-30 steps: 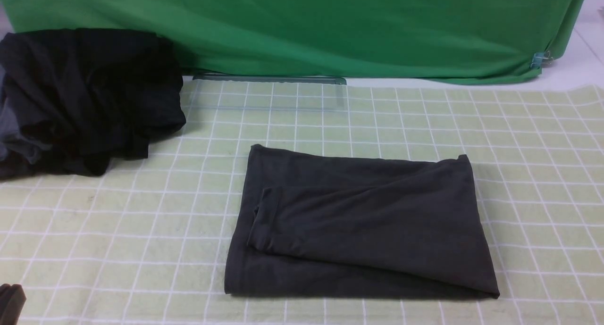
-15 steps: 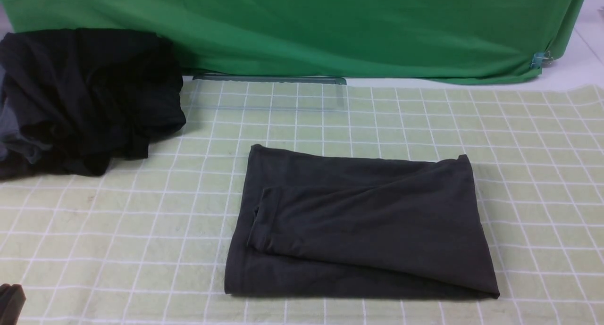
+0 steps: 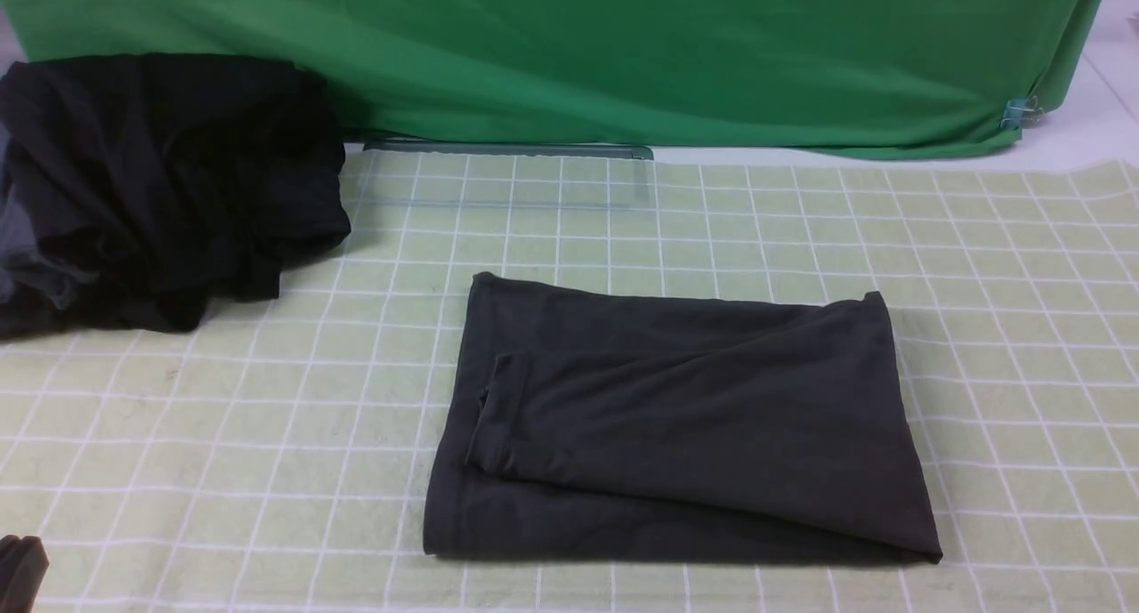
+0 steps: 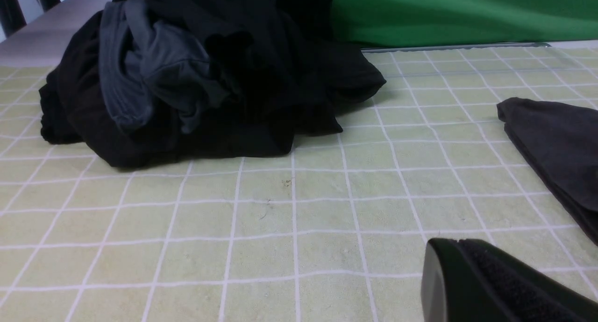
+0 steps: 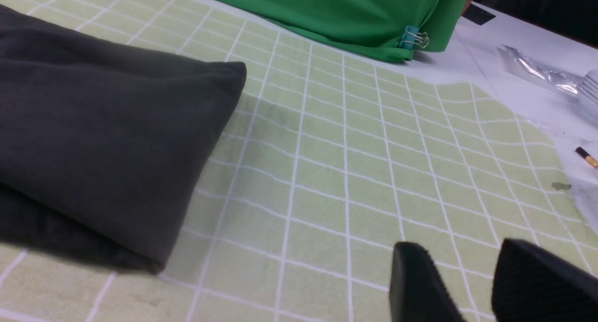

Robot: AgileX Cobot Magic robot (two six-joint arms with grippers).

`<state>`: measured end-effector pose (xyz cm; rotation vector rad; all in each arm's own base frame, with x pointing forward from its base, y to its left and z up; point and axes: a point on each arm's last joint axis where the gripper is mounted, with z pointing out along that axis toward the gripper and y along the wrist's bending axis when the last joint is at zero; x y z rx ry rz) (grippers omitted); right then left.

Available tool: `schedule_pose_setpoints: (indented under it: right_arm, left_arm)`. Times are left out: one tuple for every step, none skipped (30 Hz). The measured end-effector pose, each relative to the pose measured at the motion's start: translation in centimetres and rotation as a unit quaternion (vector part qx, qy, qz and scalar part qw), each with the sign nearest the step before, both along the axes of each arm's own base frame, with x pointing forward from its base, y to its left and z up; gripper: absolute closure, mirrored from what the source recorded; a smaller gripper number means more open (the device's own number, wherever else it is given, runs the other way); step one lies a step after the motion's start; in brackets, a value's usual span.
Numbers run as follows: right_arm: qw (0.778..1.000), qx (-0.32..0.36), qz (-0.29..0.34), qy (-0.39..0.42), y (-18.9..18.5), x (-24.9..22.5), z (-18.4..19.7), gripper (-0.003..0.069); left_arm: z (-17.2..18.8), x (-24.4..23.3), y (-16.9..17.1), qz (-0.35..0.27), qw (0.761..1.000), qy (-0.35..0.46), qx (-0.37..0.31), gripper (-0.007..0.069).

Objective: Fold a long-sleeved shirt over a green coffee tablecloth.

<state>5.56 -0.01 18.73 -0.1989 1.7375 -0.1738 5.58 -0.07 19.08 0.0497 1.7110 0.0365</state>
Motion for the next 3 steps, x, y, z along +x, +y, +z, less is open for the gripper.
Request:
schedule_pose_setpoints:
  right_arm:
    - [1.0, 0.0, 0.0, 0.0, 0.0, 0.0, 0.0, 0.0417]
    - [1.0, 0.0, 0.0, 0.0, 0.0, 0.0, 0.0, 0.0417]
    - [1.0, 0.0, 0.0, 0.0, 0.0, 0.0, 0.0, 0.0417]
  left_arm:
    - [0.0, 0.0, 0.0, 0.0, 1.0, 0.0, 0.0, 0.0608]
    - [0.0, 0.0, 0.0, 0.0, 1.0, 0.0, 0.0, 0.0608]
    - [0.0, 0.0, 0.0, 0.0, 1.0, 0.0, 0.0, 0.0608]
